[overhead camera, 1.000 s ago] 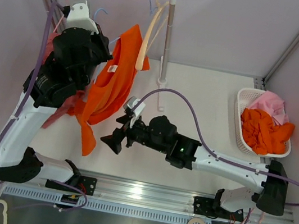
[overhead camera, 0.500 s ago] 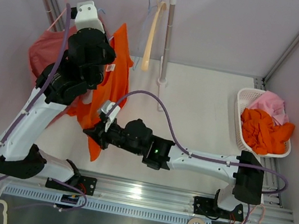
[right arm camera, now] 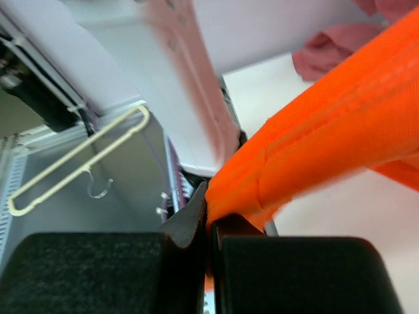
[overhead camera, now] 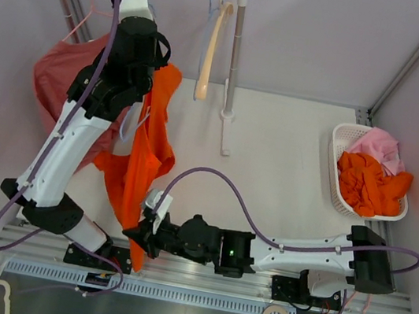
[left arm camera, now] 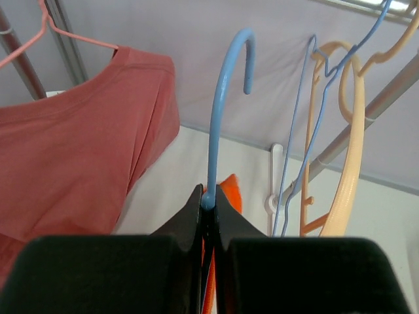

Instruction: Remove the t-shirt from the hanger

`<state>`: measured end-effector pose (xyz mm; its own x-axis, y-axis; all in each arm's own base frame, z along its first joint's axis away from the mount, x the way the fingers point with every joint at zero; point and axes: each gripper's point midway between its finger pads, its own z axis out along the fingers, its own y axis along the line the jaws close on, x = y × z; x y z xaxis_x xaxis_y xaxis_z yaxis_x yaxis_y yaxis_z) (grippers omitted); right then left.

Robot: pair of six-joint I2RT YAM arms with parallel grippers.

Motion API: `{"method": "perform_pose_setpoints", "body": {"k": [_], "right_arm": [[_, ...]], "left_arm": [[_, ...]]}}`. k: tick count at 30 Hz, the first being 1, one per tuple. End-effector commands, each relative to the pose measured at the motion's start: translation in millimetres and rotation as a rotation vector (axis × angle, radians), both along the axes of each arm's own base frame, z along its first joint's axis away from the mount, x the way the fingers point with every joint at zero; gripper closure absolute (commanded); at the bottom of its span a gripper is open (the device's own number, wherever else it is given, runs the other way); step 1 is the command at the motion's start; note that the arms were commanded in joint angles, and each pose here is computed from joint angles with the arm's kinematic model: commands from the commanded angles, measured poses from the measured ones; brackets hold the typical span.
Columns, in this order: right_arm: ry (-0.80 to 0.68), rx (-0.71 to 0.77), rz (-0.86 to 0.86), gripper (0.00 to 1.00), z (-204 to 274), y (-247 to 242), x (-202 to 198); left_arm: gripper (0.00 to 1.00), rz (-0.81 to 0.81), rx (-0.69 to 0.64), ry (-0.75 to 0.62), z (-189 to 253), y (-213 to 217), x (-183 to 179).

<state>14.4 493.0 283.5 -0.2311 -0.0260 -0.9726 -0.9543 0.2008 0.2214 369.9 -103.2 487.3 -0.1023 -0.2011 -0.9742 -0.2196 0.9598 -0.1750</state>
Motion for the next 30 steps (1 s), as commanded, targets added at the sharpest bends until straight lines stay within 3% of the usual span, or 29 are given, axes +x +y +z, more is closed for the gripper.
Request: {"method": "perform_pose_setpoints", "body": {"k": [1,5,9,11,13,17,22,26,30], "right_arm": [[0.095,0.011,0.002,1.00,-8.8,-5.1,0.8],[0.092,-0.019,-0.029,1.00,-10.9,-6.1,15.4],[0.094,-0.022,-0.142,1.00,-7.9,-22.4,60.1],[0.086,-0.016,-0.181,1.00,1.3,-33.5,77.6],[0.081,-0.022,-0.240,1.00,5.8,-46.6,102.4],[0.097,-0.054,-0.365,1.00,0.2,-73.4,145.0],[0.136,-0.105,-0.574,1.00,-6.6,-121.8,196.8],[0.057,-0.028,-0.712,1.00,61.5,-171.6,220.2],[-0.024,0.070,-0.936,1.00,152.8,-257.0,261.0]], "left_arm": [[0.99,-0.012,-0.108,-0.090,31.0,3.0,-9.7],[0.99,-0.064,-0.122,-0.104,34.4,5.4,-27.3],[0.99,-0.195,-0.161,-0.047,24.2,8.4,-80.9],[0.99,-0.260,-0.127,0.008,-3.6,2.6,-96.4],[0.99,-0.345,-0.120,-0.041,3.5,12.1,-130.7],[0.99,-0.301,-0.075,-0.022,-18.1,51.1,-170.9],[0.99,-0.248,-0.088,-0.144,-16.5,90.7,-208.0],[0.99,-0.267,-0.112,-0.207,-13.5,90.3,-211.7],[0.99,-0.347,-0.077,-0.162,-27.5,64.1,-195.1]]}}
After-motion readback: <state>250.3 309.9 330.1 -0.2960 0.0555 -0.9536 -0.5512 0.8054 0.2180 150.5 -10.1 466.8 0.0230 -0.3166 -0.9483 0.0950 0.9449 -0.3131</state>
